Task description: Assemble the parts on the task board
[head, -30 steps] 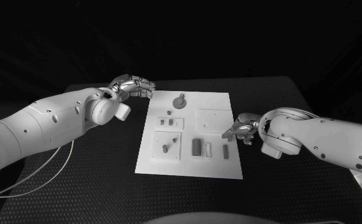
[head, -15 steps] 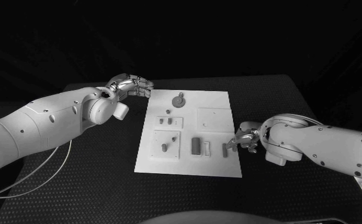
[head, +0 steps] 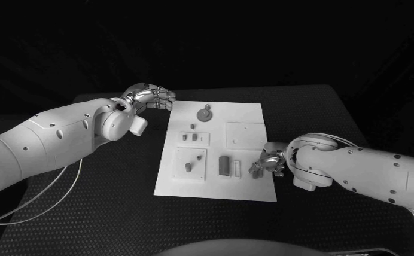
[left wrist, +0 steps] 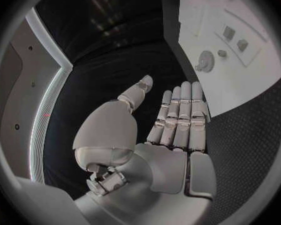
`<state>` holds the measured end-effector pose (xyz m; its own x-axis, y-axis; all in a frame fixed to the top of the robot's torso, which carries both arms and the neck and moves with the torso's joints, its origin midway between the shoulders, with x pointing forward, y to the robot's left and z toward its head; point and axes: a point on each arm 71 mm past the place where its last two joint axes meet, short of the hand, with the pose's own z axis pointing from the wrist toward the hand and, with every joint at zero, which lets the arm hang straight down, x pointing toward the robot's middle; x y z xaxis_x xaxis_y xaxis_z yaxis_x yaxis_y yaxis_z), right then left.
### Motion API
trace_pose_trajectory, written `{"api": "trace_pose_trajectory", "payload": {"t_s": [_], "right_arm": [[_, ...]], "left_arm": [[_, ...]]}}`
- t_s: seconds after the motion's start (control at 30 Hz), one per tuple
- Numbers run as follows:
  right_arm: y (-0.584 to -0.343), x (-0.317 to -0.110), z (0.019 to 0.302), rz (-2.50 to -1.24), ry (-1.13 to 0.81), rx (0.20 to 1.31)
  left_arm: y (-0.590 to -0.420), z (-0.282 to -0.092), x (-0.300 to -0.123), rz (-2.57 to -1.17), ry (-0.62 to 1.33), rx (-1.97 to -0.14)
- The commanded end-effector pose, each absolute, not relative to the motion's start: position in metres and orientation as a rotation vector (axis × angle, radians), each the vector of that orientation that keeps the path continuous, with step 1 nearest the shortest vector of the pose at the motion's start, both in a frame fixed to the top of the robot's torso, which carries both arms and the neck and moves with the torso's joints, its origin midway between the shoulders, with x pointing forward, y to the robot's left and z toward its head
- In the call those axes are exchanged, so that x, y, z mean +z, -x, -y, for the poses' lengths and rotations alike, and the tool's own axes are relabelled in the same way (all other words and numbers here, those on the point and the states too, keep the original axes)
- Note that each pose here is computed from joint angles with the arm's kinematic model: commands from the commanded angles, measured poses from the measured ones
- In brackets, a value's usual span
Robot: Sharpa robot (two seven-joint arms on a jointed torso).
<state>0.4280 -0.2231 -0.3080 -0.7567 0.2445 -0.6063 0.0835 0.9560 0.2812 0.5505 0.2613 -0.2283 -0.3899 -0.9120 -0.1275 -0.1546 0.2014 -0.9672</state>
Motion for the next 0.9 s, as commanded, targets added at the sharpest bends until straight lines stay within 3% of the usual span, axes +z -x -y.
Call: {"api": "trace_pose_trajectory", "payload": {"t_s": [0.03, 0.57, 0.9], "right_arm": [[-0.424, -0.318, 0.223, -2.432, -0.156, 0.266], [-0.428, -0.339, 0.205, -2.379, -0.068, 0.231], [-0.427, -0.341, 0.203, -2.375, -0.047, 0.229]], "left_arm": [[-0.55, -0.258, -0.227, -1.719, 1.005, -1.279], [-0.55, -0.257, -0.228, -1.729, 1.007, -1.281], [-0.55, -0.258, -0.228, -1.733, 1.009, -1.279]]}}
